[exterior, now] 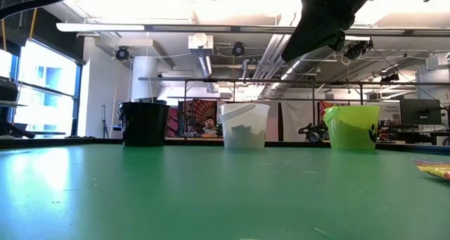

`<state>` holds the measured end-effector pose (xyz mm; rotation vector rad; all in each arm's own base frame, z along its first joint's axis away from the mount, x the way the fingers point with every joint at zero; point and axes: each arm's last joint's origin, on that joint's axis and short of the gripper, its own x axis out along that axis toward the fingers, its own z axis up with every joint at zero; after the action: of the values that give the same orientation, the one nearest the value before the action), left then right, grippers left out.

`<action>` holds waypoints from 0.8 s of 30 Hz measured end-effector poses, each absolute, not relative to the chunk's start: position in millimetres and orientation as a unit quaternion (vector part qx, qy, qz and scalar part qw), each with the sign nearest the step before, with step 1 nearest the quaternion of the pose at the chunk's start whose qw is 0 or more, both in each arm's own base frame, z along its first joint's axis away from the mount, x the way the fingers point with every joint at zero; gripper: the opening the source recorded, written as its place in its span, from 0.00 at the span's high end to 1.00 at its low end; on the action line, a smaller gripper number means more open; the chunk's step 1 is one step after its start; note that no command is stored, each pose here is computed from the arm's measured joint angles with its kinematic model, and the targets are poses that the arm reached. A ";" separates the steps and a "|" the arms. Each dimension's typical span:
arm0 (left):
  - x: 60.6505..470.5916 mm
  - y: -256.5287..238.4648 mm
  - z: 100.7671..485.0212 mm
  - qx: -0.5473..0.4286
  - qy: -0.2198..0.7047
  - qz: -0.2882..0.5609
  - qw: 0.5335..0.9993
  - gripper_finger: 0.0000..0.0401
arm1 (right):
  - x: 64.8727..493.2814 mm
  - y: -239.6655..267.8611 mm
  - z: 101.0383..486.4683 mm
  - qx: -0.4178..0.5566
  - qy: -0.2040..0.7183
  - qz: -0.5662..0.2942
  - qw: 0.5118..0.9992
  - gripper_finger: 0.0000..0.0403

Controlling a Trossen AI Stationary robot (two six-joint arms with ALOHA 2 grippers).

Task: Sort candy by brand, put in halloween buckets
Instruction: Put the yellow candy into the black bucket

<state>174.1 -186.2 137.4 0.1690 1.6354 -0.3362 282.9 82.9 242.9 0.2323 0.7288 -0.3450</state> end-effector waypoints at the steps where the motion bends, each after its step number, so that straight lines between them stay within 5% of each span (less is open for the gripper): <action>1: 173.8 -186.0 137.9 0.074 0.725 -0.150 0.668 0.79 | 282.9 82.8 242.9 0.113 0.354 -0.168 0.913 1.00; 6: 172.7 -183.0 142.2 0.064 0.727 -0.152 0.667 0.98 | 282.9 82.8 242.9 0.112 0.354 -0.168 0.913 1.00; 17: 187.7 -169.5 191.4 0.013 0.703 -0.144 0.697 1.00 | 282.9 82.8 242.9 0.104 0.355 -0.165 0.914 1.00; 24: 204.3 -115.8 227.6 -0.105 0.656 -0.062 0.745 1.00 | 282.9 82.8 242.9 0.104 0.355 -0.165 0.914 1.00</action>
<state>204.3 -115.8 227.6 -0.2306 1.4363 -0.1368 282.9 82.8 242.9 0.2139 0.7309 -0.3396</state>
